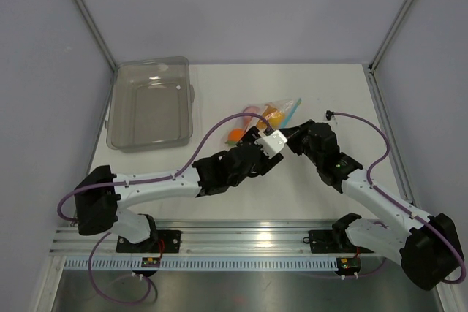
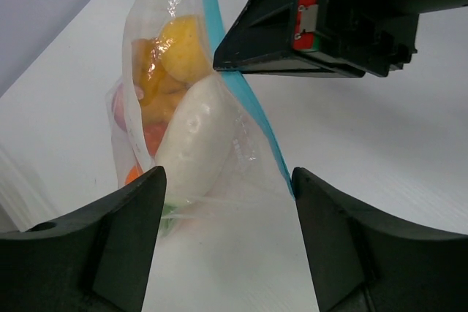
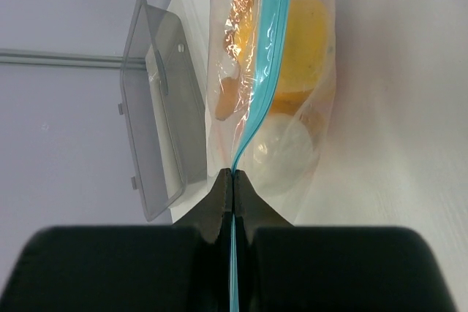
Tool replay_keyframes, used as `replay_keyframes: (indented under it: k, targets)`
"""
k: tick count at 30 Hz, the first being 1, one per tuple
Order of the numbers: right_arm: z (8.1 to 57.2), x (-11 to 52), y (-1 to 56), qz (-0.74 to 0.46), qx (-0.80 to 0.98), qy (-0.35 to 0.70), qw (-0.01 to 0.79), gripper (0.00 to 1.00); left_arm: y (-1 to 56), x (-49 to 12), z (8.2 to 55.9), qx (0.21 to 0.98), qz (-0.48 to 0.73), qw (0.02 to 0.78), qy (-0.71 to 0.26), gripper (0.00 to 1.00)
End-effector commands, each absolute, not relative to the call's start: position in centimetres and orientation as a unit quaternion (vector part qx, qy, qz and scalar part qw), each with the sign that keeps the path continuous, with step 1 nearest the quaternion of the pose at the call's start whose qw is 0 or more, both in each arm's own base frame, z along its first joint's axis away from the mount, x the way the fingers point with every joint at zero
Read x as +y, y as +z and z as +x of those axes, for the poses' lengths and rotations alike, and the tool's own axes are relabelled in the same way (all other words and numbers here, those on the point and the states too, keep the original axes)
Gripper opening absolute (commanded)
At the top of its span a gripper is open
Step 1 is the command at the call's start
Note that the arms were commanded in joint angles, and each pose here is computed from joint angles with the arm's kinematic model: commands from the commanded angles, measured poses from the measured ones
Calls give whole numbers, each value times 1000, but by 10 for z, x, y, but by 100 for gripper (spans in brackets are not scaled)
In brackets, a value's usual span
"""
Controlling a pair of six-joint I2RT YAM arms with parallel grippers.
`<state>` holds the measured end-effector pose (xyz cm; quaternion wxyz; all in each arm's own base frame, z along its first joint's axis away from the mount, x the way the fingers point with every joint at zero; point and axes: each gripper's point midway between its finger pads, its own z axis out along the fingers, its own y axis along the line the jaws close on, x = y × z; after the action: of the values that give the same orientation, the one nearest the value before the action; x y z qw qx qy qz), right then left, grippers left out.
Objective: Open the zip-top bag and remove the fake food
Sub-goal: Pick up the zipper food storage bag at the center of the board.
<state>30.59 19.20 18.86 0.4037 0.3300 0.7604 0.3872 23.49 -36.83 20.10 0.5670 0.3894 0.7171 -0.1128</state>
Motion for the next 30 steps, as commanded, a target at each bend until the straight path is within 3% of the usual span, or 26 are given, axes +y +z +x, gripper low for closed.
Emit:
replay_keyframes:
  k: [1,11,14,16,18,19,22,24,25,26,30]
  targets:
    - [307,200,217,325,739,420,415,0,211,-379,242,711,375,579,-135,70]
    - [305,204,219,323,737,429,411,0,205,-387,245,717,378,571,-130,67]
    - [305,206,219,321,737,432,409,0,202,-388,250,724,371,569,-124,51]
    - [305,206,219,320,737,433,408,0,202,-388,254,728,364,567,-123,30]
    - [304,207,219,319,737,435,407,0,202,-388,255,730,363,565,-125,20]
    - [304,208,219,318,738,436,406,0,202,-387,255,731,363,565,-125,10]
    - [305,208,218,316,739,435,406,1,204,-385,254,730,362,566,-126,0]
    - [306,207,218,312,739,432,412,23,205,-382,257,732,356,568,-123,0]
    - [307,207,220,309,738,432,416,28,207,-379,260,735,347,569,-123,0]
    - [306,206,221,303,739,429,422,42,207,-376,260,738,344,567,-122,0]
    - [308,196,225,304,731,416,447,55,210,-363,265,748,324,565,-127,0]
